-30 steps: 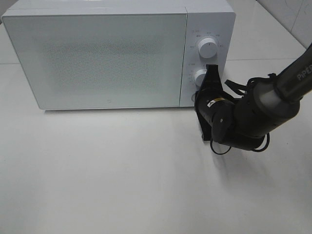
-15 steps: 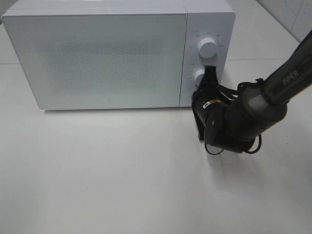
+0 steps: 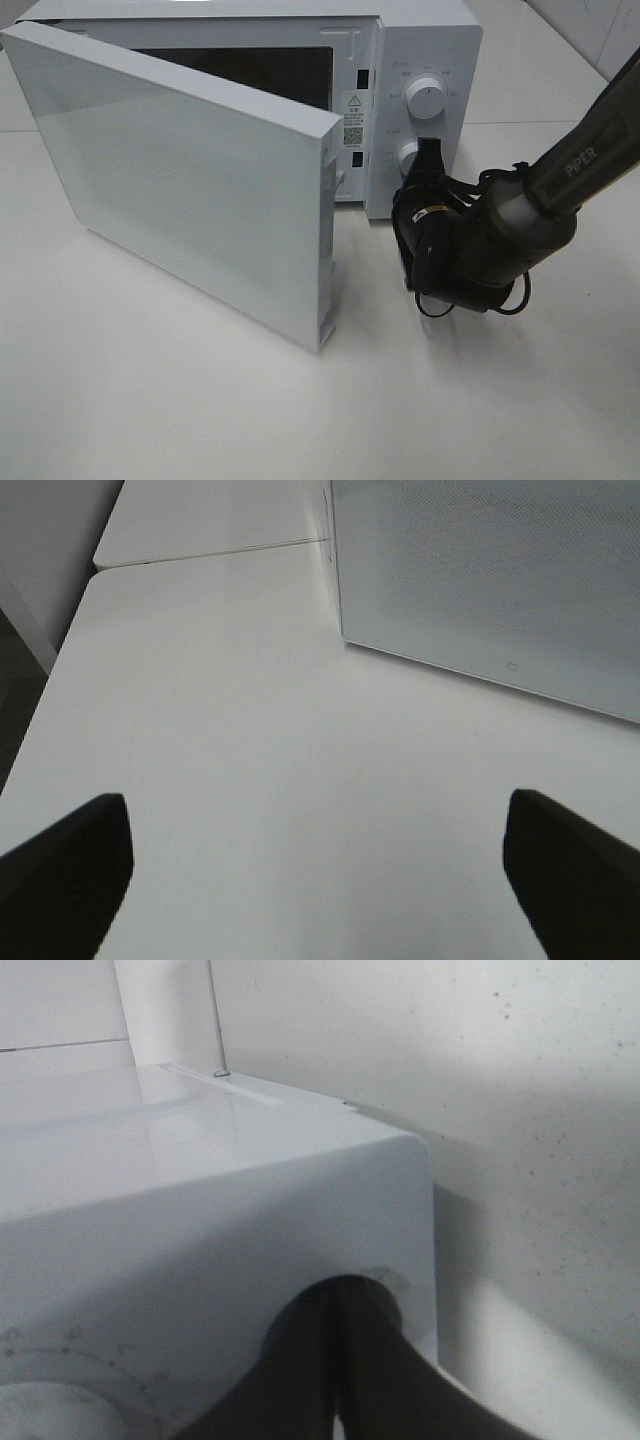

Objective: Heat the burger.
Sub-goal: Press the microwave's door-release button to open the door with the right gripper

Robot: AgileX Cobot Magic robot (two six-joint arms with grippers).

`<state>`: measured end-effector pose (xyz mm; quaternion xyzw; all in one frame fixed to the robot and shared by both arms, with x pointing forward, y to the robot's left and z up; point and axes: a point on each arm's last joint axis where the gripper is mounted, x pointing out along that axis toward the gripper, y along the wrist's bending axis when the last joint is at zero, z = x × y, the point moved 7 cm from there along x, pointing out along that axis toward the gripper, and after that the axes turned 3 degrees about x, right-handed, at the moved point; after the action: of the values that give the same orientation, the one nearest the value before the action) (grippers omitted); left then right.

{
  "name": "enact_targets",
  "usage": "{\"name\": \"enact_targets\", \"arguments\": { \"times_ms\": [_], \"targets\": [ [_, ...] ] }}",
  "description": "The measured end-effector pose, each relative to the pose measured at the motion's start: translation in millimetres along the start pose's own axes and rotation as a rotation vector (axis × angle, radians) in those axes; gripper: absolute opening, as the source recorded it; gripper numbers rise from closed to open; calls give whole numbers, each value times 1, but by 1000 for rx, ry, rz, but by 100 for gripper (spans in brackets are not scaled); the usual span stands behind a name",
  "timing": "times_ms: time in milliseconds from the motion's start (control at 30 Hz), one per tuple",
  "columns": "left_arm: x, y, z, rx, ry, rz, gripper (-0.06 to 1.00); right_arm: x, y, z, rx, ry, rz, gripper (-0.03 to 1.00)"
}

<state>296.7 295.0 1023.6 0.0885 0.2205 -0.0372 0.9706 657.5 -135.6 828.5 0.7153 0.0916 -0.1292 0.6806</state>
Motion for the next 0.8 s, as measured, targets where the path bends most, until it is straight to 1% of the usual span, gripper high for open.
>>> {"name": "enact_targets", "arguments": {
  "times_ms": [667,800],
  "targets": [
    [0,0,0,0,0,0,92,-2,4,0,13,0,-7,1],
    [0,0,0,0,0,0,92,-7,5,-1,-5,25,-13,1]
  ]
}}
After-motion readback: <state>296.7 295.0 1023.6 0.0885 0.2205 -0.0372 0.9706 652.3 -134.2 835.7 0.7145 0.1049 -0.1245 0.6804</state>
